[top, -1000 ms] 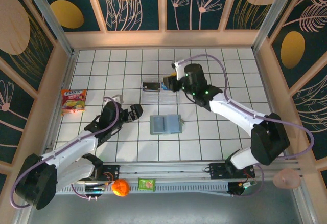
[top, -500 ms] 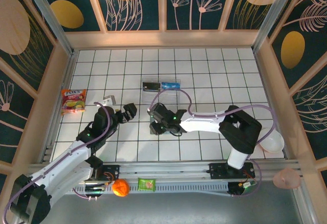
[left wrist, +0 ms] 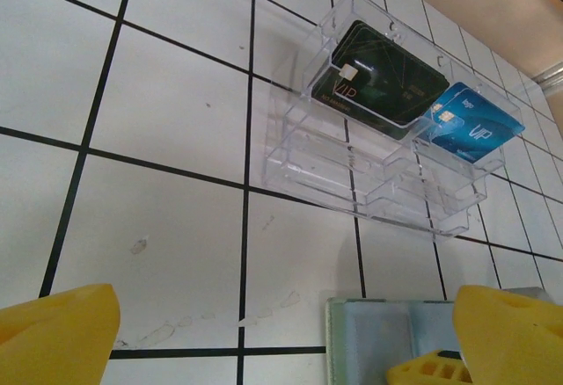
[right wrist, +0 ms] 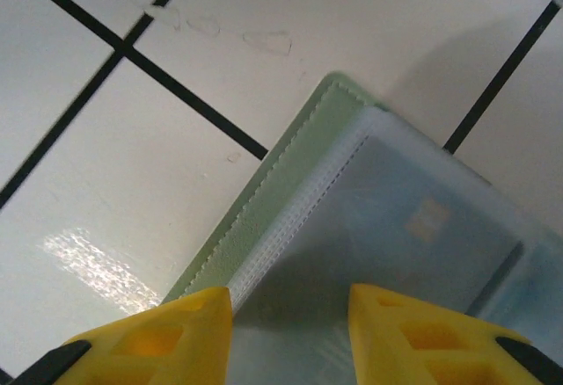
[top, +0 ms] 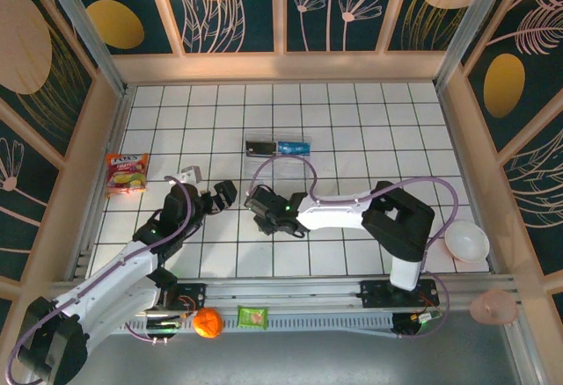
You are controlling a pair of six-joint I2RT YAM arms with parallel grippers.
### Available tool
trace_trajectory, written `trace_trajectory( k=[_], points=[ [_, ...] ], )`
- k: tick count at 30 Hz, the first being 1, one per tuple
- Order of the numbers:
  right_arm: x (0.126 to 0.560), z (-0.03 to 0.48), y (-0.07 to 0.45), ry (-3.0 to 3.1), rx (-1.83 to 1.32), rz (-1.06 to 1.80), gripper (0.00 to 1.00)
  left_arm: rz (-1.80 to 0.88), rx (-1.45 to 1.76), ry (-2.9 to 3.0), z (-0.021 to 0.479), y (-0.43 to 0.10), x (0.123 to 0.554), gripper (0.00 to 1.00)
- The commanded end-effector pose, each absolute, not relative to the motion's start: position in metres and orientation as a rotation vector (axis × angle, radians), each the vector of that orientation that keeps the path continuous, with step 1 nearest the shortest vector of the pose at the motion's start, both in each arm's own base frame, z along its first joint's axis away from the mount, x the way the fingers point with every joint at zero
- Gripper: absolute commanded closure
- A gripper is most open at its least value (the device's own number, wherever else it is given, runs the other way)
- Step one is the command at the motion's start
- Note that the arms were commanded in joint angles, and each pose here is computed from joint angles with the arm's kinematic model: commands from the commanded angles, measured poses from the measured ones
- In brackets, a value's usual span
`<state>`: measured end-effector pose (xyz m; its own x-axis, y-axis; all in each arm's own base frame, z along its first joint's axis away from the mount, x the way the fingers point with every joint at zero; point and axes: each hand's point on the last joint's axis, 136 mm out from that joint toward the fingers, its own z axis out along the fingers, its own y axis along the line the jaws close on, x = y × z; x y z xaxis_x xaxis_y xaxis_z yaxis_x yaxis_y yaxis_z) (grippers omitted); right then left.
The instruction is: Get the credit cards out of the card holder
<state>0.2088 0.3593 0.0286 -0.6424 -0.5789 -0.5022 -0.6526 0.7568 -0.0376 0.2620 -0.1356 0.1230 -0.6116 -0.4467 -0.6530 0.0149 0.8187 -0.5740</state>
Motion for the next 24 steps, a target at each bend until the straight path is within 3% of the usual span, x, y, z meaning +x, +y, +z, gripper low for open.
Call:
trace_trajectory(
  k=[1,12,17,20,24],
  points=[
    [0.207,0.019,0.351,2.485,-0.942,0.124,0.65,-0.671,-0.302,2.164,0.115,-0.134,0.259,0.04],
    [0.206,0.020,0.352,2.475,-0.907,0.211,1.00,-0.770,-0.206,2.193,0.114,-0.155,0.257,0.13],
    [0.206,0.039,0.367,2.416,-0.895,0.401,1.00,-0.848,-0.163,2.224,0.106,-0.169,0.255,0.25],
    [0.210,0.049,0.369,2.400,-0.890,0.389,1.00,-0.855,-0.168,2.223,0.107,-0.170,0.255,0.23],
    [0.213,0.065,0.364,2.391,-0.856,0.370,0.80,-0.852,-0.181,2.193,0.114,-0.167,0.255,0.15]
  ],
)
